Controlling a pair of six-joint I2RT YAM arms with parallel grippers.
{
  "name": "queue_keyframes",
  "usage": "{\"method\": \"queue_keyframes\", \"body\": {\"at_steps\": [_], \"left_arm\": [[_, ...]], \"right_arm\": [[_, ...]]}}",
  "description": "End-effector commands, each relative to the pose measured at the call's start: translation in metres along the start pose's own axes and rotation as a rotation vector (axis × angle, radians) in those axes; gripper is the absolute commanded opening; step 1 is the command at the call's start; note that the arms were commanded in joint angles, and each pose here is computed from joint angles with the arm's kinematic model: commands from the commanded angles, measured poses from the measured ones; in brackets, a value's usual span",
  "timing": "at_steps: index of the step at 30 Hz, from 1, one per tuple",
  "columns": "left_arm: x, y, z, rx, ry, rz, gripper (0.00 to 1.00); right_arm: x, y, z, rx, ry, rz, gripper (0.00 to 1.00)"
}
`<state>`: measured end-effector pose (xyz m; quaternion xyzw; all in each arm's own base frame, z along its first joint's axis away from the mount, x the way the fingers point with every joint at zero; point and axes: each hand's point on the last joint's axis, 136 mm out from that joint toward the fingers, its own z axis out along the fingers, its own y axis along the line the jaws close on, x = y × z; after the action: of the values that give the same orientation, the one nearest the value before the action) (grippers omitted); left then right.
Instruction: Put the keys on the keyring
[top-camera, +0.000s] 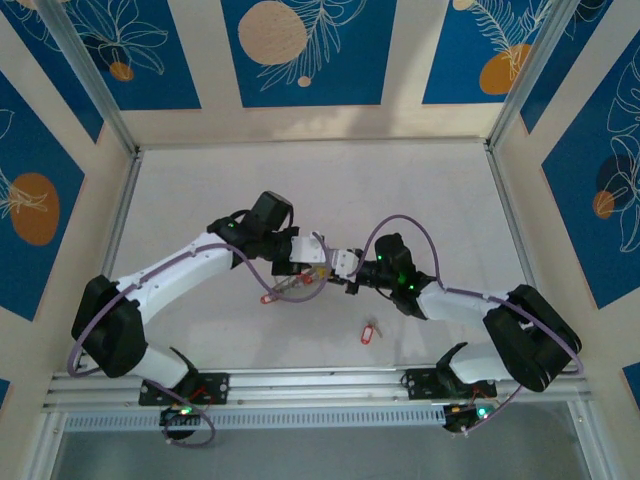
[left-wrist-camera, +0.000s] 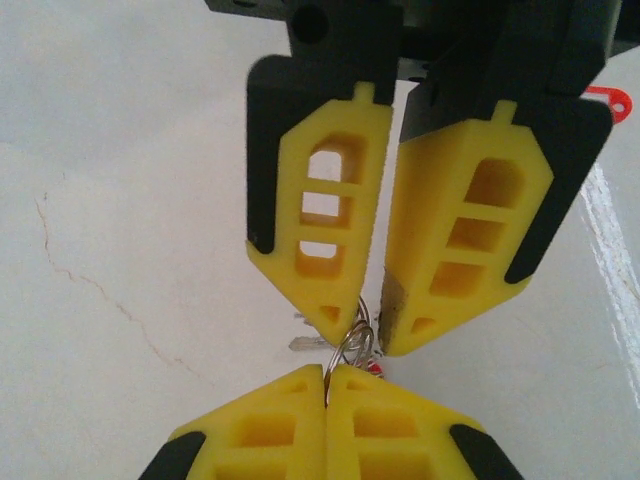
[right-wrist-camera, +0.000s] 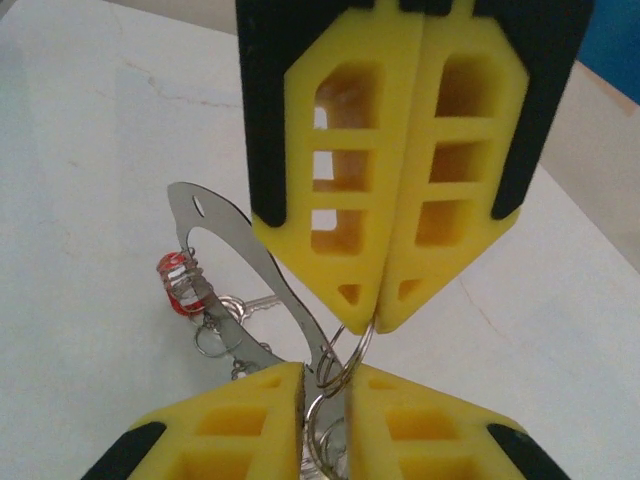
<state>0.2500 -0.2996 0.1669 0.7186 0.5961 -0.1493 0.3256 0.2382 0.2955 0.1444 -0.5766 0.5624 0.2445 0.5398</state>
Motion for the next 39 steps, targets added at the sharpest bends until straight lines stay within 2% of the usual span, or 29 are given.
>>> {"method": "queue_keyframes", "body": {"at_steps": [1,15,18,20,21,23,25,28,32,39], "left_arm": [[-0.013,0.012,-0.004,-0.036,-0.011,-0.027,0.00],[-0.023,0.008,-0.002,-0.001,-0.076,-0.104,0.00],[-0.025,0.006,-0.002,0.009,-0.087,-0.112,0.00],[-0.028,0.004,-0.004,0.015,-0.099,-0.111,0.00],[-0.028,0.004,-0.006,0.015,-0.105,-0.112,0.00],[-0.028,0.006,-0.012,0.004,-0.116,-0.125,0.17],[-0.027,0.005,-0.022,-0.002,-0.138,-0.127,0.23],[-0.027,-0.002,-0.037,0.003,-0.186,-0.084,0.25],[-0.024,-0.015,-0.049,0.010,-0.219,0.001,0.25],[-0.018,-0.018,-0.052,0.005,-0.212,0.004,0.24]], "right_arm": [[-0.009,-0.002,0.005,-0.019,-0.019,0.035,0.17],[-0.022,-0.013,0.009,0.013,-0.114,0.181,0.16],[-0.022,-0.015,0.010,0.020,-0.122,0.197,0.09],[-0.023,-0.015,0.010,0.016,-0.132,0.197,0.00],[-0.023,-0.014,0.010,0.010,-0.139,0.194,0.00],[-0.026,-0.011,0.008,-0.002,-0.169,0.168,0.00],[-0.031,-0.005,0.003,-0.013,-0.225,0.112,0.00],[-0.038,0.002,-0.003,-0.043,-0.300,0.045,0.00],[-0.048,0.002,-0.005,-0.076,-0.357,0.045,0.00],[-0.057,0.000,-0.004,-0.114,-0.394,0.040,0.00]]}}
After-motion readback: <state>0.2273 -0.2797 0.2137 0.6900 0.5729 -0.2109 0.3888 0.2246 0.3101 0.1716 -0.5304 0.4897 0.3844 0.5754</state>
